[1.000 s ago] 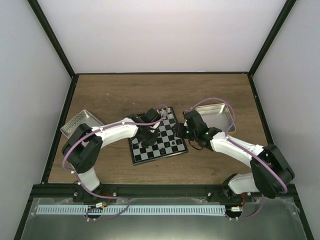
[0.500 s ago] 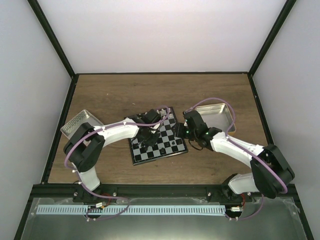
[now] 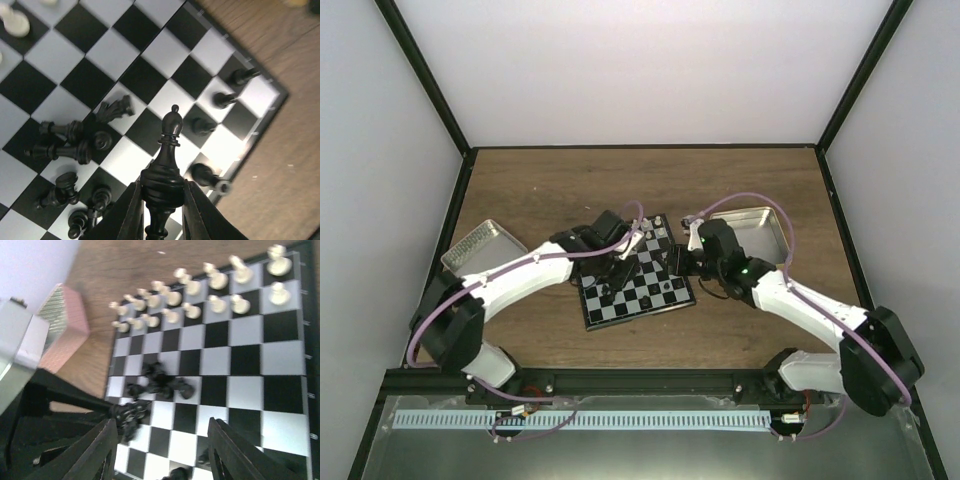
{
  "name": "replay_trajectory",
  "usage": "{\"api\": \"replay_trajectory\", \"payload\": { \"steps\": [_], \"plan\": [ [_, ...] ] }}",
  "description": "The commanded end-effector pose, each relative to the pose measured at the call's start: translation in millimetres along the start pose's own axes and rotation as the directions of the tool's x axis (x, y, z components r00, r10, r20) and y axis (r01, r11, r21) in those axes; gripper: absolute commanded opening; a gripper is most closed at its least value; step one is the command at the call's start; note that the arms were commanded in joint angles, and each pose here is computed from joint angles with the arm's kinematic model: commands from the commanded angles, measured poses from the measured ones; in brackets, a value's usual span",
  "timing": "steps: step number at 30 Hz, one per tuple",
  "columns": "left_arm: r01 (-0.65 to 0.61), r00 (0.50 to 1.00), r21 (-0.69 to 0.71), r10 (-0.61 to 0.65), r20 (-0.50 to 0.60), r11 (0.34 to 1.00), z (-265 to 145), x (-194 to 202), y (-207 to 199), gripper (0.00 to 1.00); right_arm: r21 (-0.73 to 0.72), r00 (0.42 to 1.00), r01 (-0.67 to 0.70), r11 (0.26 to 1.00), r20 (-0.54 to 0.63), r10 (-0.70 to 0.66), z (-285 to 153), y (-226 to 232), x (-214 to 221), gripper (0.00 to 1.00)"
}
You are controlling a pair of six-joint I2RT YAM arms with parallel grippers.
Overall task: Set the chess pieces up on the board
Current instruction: Pick up the chess piece from the chessboard.
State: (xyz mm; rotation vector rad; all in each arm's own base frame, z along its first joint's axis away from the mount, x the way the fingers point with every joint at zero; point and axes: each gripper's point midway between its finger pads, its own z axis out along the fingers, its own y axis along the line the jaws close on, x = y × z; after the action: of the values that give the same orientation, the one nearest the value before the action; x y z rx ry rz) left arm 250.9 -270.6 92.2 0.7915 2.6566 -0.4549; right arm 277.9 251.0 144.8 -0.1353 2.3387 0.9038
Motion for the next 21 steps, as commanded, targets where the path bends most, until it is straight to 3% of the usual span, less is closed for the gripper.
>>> {"api": "replay_trajectory", "payload": {
  "steps": [1,7,14,21],
  "plan": [
    [-0.064,0.991,0.120,0.049,0.125,0.991,-27,-20,-26,0.13,-0.243,0.990,0.140,0.960,0.040,-0.135,-25,50,-14,0.55],
    [-0.180,0.954,0.221,0.116,0.275,0.958,-58,-36,-51,0.13,-0.352,0.993,0.102,0.930,0.098,-0.072,-58,66,-38,0.68],
    [-0.334,0.868,0.305,0.165,0.468,0.892,-104,-45,-80,0.14,-0.476,0.993,0.113,0.872,0.083,-0.083,-78,86,-36,0.69],
    [-0.359,0.839,0.312,0.159,0.520,0.880,-120,-47,-84,0.15,-0.563,0.987,0.160,0.811,0.072,-0.145,-88,103,-30,0.64]
  ]
}}
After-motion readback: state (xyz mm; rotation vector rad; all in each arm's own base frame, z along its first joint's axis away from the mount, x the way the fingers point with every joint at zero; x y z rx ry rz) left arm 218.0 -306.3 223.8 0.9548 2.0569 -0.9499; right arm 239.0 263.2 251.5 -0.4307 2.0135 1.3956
